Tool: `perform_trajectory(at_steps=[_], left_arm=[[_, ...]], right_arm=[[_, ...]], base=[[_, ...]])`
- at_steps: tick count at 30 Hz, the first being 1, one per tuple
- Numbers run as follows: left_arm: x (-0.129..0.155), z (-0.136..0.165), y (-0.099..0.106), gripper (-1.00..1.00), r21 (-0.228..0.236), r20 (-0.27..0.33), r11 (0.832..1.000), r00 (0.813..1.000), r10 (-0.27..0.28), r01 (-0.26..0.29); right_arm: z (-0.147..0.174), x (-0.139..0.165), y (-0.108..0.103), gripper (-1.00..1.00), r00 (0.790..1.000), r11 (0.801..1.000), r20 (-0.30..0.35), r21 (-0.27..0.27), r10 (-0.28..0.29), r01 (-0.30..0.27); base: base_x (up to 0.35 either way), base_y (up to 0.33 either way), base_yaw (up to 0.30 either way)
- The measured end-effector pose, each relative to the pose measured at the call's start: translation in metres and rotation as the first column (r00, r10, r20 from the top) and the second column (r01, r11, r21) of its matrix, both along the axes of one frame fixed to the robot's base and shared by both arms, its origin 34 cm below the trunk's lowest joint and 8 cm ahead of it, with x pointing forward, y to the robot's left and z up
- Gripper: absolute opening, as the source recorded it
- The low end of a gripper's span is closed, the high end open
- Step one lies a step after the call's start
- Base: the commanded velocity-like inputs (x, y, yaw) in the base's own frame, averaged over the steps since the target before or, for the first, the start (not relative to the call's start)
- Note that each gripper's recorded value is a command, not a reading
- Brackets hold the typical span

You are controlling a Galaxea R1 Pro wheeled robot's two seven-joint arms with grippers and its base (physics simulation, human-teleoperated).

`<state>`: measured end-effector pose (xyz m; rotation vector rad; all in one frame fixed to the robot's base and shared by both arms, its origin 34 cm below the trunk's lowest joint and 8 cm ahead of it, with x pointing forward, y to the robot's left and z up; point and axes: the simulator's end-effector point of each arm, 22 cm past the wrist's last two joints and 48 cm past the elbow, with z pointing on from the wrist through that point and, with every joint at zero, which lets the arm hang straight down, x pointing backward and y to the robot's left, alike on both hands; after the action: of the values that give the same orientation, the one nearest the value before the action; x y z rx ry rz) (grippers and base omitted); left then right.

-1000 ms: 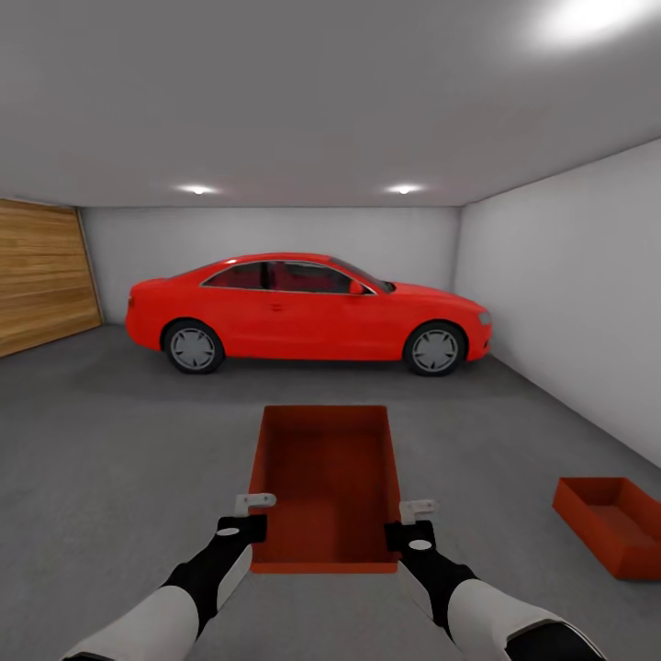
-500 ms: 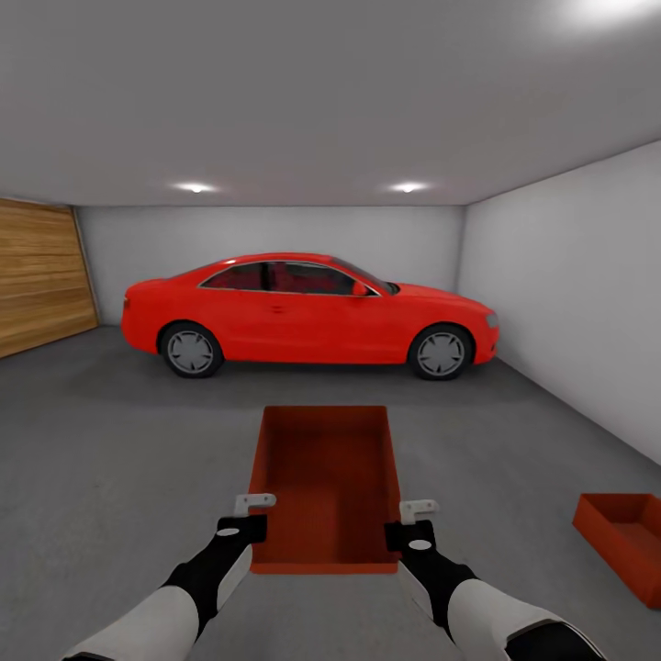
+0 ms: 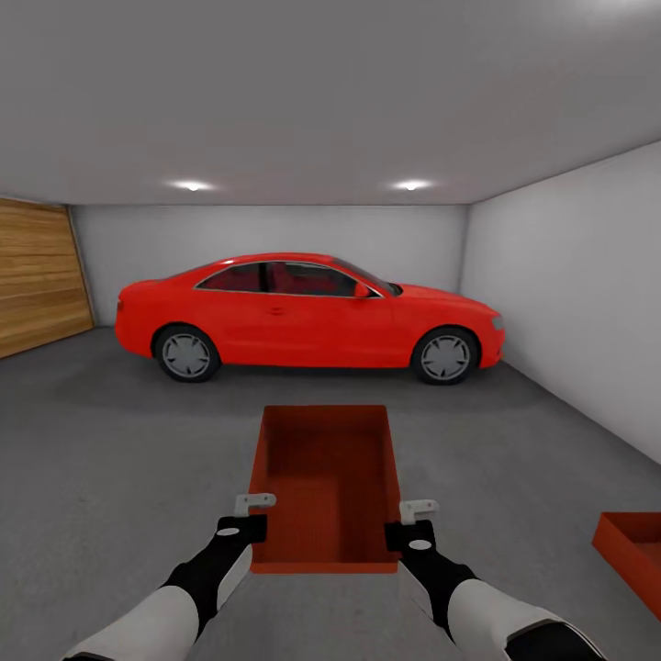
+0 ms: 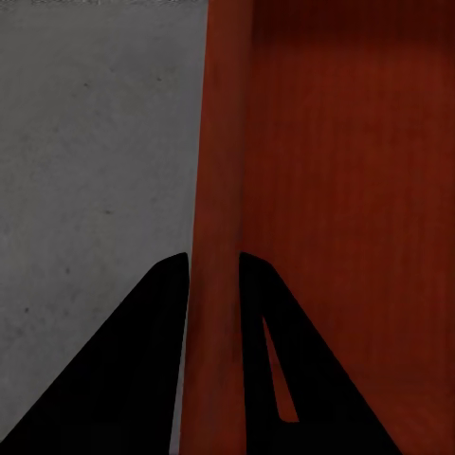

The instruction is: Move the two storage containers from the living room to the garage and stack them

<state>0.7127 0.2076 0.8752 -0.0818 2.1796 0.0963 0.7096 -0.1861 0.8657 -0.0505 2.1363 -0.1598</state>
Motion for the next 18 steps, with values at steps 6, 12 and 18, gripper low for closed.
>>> perform_trajectory(at_steps=[6,12,18], left_arm=[[-0.0004,-0.0007,-0.0002,-1.00,-0.001,-0.002,1.000,1.000,0.000,0.000],[-0.0004,-0.0007,-0.0002,-1.00,-0.001,-0.002,1.000,1.000,0.000,0.000],[-0.0004,-0.0007,-0.0002,-1.00,-0.001,-0.002,1.000,1.000,0.000,0.000]], right_arm=[[-0.0003,-0.0002,-0.0002,-1.00,1.000,1.000,-0.001,-0.001,0.000,0.000],[-0.0003,-0.0002,-0.0002,-1.00,1.000,1.000,-0.002,-0.001,0.000,0.000],[-0.0004,-0.0003,-0.0002,-1.00,1.000,1.000,-0.002,-0.001,0.000,0.000]], base=[[0.322,0.000,-0.190],[0.322,0.000,-0.279],[0.322,0.000,-0.287]])
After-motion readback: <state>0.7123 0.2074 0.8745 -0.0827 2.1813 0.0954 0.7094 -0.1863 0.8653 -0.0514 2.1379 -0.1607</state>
